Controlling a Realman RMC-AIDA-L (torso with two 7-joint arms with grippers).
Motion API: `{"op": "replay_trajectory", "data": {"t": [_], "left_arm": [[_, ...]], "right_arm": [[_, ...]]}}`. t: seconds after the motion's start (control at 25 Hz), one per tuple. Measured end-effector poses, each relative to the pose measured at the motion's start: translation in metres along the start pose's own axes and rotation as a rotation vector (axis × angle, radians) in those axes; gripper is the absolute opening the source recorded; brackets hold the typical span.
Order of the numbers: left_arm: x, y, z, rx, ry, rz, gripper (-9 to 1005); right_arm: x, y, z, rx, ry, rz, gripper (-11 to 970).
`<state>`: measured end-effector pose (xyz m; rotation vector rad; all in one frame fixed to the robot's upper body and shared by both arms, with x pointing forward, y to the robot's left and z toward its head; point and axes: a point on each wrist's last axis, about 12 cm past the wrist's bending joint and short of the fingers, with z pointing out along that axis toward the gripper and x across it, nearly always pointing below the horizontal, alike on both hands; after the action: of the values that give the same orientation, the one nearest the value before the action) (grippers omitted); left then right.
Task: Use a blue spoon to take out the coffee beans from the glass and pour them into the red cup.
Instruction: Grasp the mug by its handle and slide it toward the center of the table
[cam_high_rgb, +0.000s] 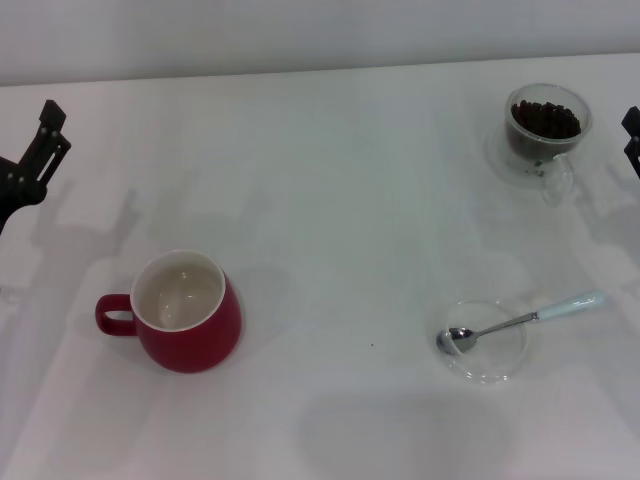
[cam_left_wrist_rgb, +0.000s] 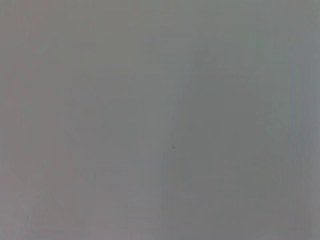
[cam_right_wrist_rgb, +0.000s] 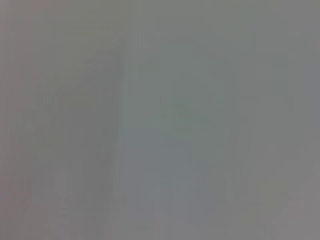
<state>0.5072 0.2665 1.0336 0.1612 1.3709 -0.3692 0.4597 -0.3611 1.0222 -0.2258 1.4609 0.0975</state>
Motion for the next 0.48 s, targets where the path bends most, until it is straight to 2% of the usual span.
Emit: {"op": "replay_trajectory", "data": {"t": [0.48], "left_arm": [[0.0007, 0.0004, -0.0016, -0.002, 0.005, -0.002, 876]], "right_arm": [[0.0018, 0.0000, -0.0013, 0.002, 0.014, 0.001, 486]]}}
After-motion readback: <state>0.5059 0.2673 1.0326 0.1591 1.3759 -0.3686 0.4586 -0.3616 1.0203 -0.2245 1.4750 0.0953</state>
